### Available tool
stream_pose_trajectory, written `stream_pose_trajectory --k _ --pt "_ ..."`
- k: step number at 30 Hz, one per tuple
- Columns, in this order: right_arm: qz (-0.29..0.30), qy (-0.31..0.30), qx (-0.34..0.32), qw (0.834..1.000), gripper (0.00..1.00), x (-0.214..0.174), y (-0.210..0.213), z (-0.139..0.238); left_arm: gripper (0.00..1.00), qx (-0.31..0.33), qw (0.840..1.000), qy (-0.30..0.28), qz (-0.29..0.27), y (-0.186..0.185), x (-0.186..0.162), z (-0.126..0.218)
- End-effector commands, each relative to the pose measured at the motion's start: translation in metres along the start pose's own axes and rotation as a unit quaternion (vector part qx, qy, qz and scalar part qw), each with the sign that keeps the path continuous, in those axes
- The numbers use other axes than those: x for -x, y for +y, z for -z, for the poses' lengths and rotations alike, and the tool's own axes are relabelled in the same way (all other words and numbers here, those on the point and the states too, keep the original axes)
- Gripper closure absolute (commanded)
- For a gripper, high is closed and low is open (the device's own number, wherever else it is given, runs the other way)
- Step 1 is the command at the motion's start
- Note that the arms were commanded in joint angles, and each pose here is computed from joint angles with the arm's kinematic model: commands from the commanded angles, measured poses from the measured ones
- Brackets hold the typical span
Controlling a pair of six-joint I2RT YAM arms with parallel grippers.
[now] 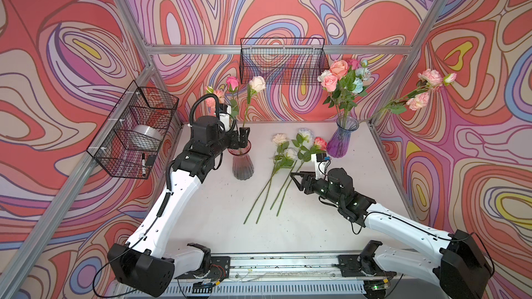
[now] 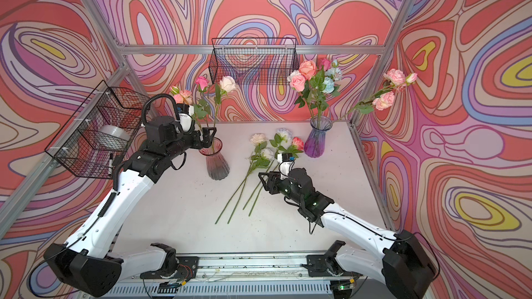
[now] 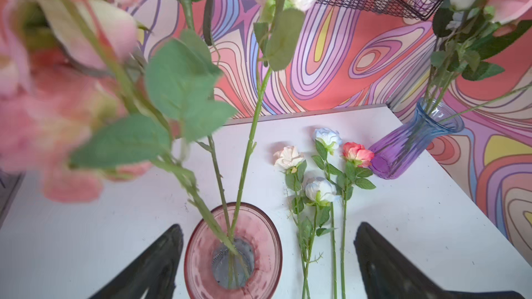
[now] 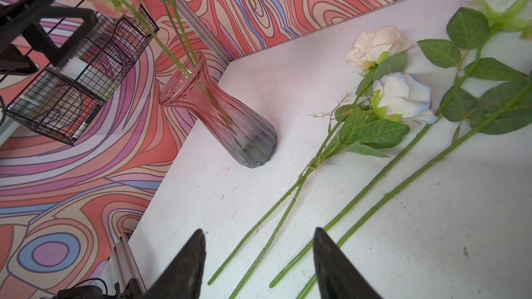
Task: Arrange the flowers into the vase
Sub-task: 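Open the left gripper and release the pink rose cluster in the vase, then move the left gripper down to the white rose stems beside the vase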
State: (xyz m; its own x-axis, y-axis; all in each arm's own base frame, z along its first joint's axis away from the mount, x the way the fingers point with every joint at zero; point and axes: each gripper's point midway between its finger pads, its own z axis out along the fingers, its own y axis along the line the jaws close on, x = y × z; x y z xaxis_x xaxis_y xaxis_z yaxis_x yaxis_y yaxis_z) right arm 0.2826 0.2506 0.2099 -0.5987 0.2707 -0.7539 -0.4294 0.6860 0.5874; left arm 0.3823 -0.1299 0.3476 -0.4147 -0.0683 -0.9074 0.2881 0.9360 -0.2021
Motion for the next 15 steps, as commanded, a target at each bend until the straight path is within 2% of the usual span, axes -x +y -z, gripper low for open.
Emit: stream_pose_trajectory --k 1,9,15 --pt "0.014 0.001 -0.004 1.0 0.39 0.001 -0.002 0.0 0.03 -0.009 0.998 0.069 0.007 0.003 -0.046 -0.006" --pt "0.025 -0.001 0.0 1.0 0.39 0.0 -0.001 0.001 0.01 -0.01 0.994 0.097 0.047 0.006 -0.078 -0.011" --pt "0.03 -0.001 -0.009 1.0 0.39 0.0 -0.005 0.002 0.08 -0.048 0.995 0.077 0.047 -0.012 -0.067 0.013"
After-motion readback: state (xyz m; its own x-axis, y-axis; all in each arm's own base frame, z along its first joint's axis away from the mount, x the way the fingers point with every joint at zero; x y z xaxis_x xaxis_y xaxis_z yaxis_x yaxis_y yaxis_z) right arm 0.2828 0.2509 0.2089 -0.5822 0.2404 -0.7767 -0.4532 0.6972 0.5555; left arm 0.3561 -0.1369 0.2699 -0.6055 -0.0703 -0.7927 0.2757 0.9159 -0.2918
